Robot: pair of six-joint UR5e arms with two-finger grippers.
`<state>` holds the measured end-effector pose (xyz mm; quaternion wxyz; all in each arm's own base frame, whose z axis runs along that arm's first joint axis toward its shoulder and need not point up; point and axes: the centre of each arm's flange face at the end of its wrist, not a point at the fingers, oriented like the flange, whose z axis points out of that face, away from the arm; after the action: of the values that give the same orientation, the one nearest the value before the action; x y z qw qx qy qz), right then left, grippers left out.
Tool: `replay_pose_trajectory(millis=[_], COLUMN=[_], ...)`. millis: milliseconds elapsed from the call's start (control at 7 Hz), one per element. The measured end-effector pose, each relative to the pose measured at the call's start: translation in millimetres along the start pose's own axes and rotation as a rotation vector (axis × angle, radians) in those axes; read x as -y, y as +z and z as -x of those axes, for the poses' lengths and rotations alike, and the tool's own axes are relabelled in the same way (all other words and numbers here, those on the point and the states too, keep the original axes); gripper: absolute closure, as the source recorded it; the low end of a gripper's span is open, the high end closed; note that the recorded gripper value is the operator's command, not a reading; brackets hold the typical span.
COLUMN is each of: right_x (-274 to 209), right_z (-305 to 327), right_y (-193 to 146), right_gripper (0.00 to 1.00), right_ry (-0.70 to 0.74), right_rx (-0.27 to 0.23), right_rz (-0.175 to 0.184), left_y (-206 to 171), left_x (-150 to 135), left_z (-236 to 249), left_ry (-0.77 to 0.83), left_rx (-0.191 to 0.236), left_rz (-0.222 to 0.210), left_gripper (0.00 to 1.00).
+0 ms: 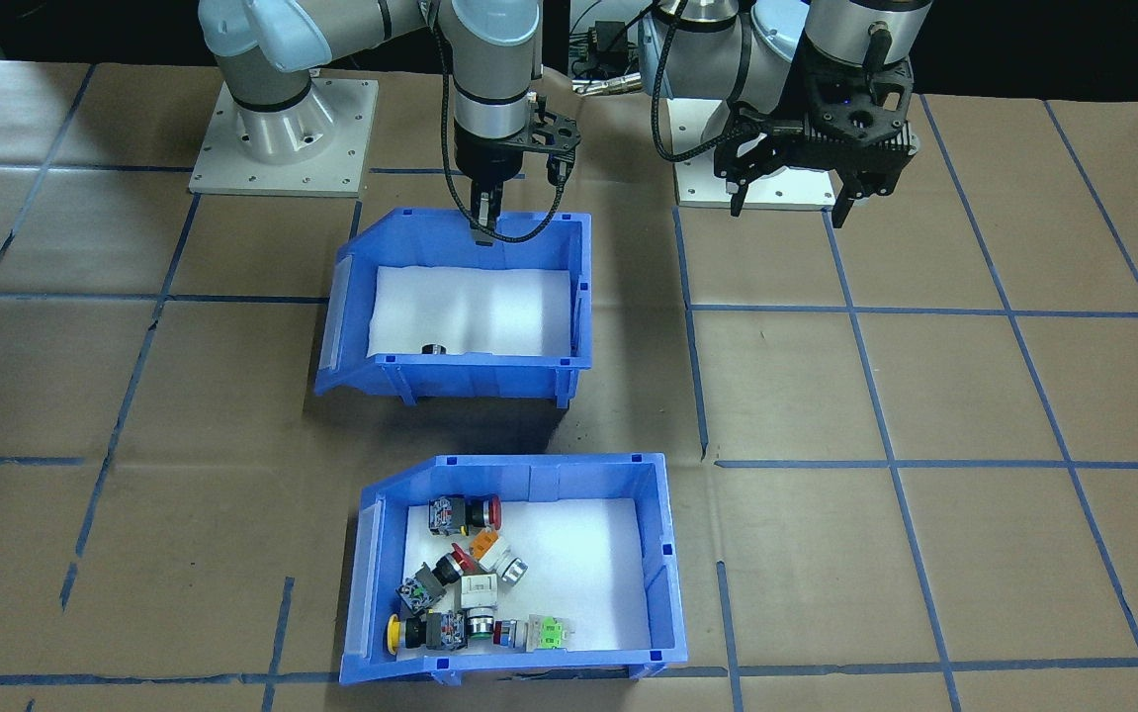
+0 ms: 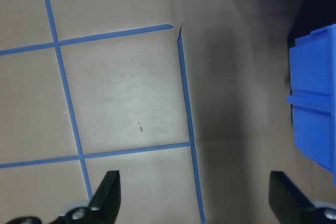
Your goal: Place button box in front
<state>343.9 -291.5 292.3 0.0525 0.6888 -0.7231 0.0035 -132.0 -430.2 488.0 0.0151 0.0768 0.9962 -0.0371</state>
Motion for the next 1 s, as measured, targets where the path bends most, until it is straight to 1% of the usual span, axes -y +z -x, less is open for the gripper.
replay_pose_trajectory(millis=[143, 286, 429, 714, 1000], right_x=[0, -1, -1, -2, -7], right_z=[0, 0, 0, -1, 0], right_y=[0, 0, 1, -1, -24], right_gripper=[0.87, 0.38, 0.0, 0.0, 0.0], right_ry=[-0.012, -0.019, -0.019, -0.013, -0.004], right_rx=[-0.003, -0.007, -0.007, -0.008, -0.043], right_rz=[0.004, 0.009, 0.014, 0.016, -0.01], left_y=[1, 1, 1, 1, 2], left_x=[0, 1, 1, 1, -1], left_z=[0, 0, 0, 0, 0], left_ry=[0.004, 0.005, 0.006, 0.0, 0.001], left_rx=[0.002, 0.002, 0.001, 0.0, 0.001], left_rz=[-0.004, -0.005, -0.006, -0.006, 0.003], left_gripper=[0.0, 0.0, 0.0, 0.0, 0.0])
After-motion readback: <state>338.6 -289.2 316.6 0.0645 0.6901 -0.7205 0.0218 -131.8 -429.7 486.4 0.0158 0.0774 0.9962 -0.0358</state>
